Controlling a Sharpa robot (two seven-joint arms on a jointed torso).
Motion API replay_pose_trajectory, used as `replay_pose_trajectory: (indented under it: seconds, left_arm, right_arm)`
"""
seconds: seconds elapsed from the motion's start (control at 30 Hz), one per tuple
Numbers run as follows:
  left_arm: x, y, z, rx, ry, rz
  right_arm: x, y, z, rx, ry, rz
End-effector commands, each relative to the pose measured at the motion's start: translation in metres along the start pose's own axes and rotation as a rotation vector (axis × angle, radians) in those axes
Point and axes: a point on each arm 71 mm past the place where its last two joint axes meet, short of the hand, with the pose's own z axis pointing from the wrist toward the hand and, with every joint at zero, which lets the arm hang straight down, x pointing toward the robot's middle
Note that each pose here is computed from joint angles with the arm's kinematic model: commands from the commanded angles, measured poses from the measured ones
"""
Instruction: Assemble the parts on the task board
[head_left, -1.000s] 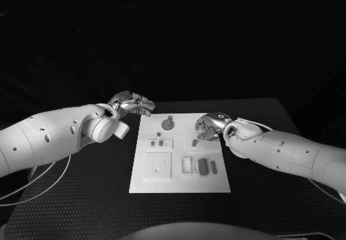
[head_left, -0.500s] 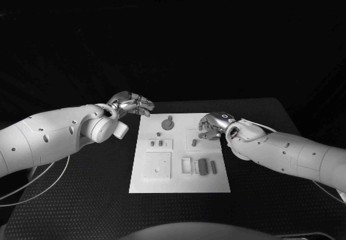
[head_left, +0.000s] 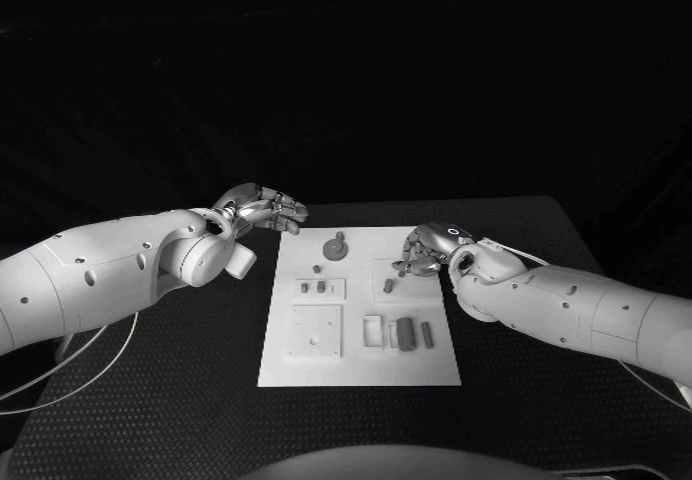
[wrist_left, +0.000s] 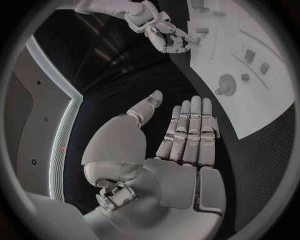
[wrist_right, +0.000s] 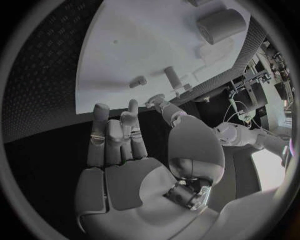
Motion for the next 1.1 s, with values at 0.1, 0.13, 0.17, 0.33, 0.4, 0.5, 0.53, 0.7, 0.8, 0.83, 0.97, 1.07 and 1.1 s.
replay_pose_trajectory:
  seconds: [0.1, 0.13, 0.17, 0.33, 0.4, 0.5, 0.53, 0.7, 0.8, 0.83, 0.97, 1.07, 1.1]
  left_arm:
    - [0.0023, -0.0018, 0.0002, 0.007, 0.017, -0.004]
    - [0.0025, -0.0019, 0.0003, 0.007, 0.018, -0.004]
    - [0.0027, -0.0019, 0.0004, 0.007, 0.019, -0.004]
    - [0.0029, -0.0019, 0.0007, 0.007, 0.020, -0.004]
    - [0.0030, -0.0019, 0.0008, 0.006, 0.020, -0.004]
    - [0.0035, -0.0020, 0.0009, 0.006, 0.023, -0.004]
    - [0.0038, -0.0021, 0.0010, 0.006, 0.024, -0.005]
    - [0.0040, -0.0020, 0.0010, 0.005, 0.025, -0.005]
    - [0.0044, -0.0018, 0.0011, 0.001, 0.031, -0.005]
    - [0.0048, -0.0017, 0.0011, 0.000, 0.035, -0.006]
    - [0.0054, -0.0018, 0.0013, -0.001, 0.039, -0.006]
    - [0.0054, -0.0018, 0.0015, -0.001, 0.038, -0.006]
    - [0.0054, -0.0018, 0.0015, -0.001, 0.038, -0.006]
  right_arm:
    - [0.005, -0.001, 0.003, 0.082, 0.061, -0.056]
    - [0.005, -0.002, 0.004, 0.088, 0.063, -0.059]
    - [0.006, -0.002, 0.004, 0.091, 0.064, -0.061]
    - [0.009, -0.002, 0.006, 0.099, 0.086, -0.069]
    - [0.010, -0.002, 0.006, 0.101, 0.094, -0.070]
    - [0.012, -0.002, 0.006, 0.107, 0.112, -0.075]
    - [0.012, -0.002, 0.006, 0.109, 0.116, -0.076]
    - [0.015, -0.003, 0.006, 0.113, 0.139, -0.082]
    - [0.016, -0.002, 0.006, 0.109, 0.144, -0.082]
    - [0.016, -0.001, 0.006, 0.105, 0.147, -0.081]
    - [0.017, 0.002, 0.007, 0.099, 0.150, -0.080]
    - [0.019, 0.004, 0.007, 0.096, 0.159, -0.083]
    - [0.019, 0.004, 0.008, 0.096, 0.162, -0.084]
